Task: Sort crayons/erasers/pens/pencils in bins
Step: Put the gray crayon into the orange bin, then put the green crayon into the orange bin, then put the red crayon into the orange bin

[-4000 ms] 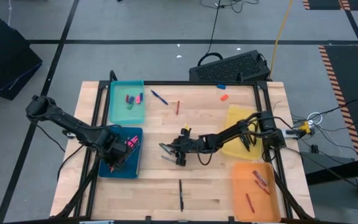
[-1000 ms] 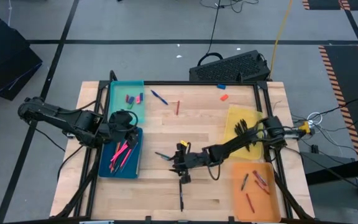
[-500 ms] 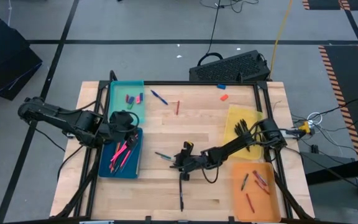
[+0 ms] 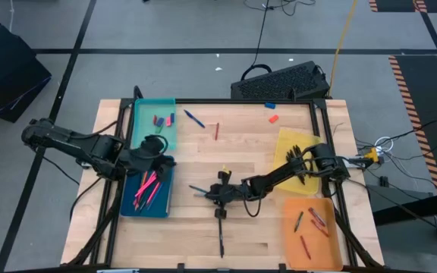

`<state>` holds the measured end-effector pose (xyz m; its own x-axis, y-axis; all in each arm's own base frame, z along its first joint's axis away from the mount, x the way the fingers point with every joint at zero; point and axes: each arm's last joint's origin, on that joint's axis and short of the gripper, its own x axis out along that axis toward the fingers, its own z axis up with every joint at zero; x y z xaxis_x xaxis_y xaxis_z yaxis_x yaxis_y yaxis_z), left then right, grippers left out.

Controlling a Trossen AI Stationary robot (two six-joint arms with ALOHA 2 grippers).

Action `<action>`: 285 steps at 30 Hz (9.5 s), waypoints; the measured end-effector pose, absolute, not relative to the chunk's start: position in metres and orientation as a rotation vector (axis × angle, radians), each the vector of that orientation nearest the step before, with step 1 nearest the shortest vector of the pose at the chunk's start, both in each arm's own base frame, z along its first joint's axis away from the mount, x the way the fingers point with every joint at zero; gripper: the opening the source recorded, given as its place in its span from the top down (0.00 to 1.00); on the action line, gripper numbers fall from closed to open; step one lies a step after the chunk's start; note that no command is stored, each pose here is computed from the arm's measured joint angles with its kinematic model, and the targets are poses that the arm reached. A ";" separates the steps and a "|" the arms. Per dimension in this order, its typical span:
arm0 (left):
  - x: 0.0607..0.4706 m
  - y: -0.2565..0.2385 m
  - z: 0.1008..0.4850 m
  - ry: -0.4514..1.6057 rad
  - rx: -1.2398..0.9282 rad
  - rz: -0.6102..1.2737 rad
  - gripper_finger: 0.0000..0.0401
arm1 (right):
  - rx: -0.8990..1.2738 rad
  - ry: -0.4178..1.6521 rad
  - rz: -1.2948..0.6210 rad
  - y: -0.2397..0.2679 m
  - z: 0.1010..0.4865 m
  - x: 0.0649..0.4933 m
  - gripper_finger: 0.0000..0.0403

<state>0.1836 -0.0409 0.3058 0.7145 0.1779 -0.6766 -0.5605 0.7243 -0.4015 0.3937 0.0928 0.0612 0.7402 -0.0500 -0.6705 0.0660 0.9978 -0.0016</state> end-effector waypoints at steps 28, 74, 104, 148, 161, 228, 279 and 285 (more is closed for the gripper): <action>0.225 -0.034 0.338 0.223 -0.569 0.308 0.65 | -0.381 1.241 0.795 0.110 0.292 0.154 0.95; 0.155 -0.064 0.374 0.296 -0.396 -0.168 0.60 | -0.192 0.490 -0.007 0.081 0.171 0.423 0.47; 0.146 -0.059 0.351 0.527 -0.180 -0.115 0.60 | -0.003 0.769 0.006 0.062 0.072 0.411 0.87; 0.146 -0.059 0.351 0.525 -0.204 -0.109 0.60 | -0.445 1.314 0.811 0.155 0.196 0.135 0.95; 0.146 -0.059 0.351 0.525 -0.203 -0.109 0.60 | -0.334 1.274 0.781 0.176 0.214 0.153 0.54; 0.146 -0.059 0.351 0.523 -0.204 -0.110 0.60 | 0.720 0.946 -1.147 -0.136 0.126 0.424 0.73; 0.146 -0.059 0.351 0.523 -0.204 -0.110 0.60 | 0.514 1.457 -0.287 0.156 0.296 0.199 0.96; 0.146 -0.059 0.351 0.523 -0.204 -0.110 0.60 | 0.689 1.600 -0.415 0.183 0.247 0.149 0.96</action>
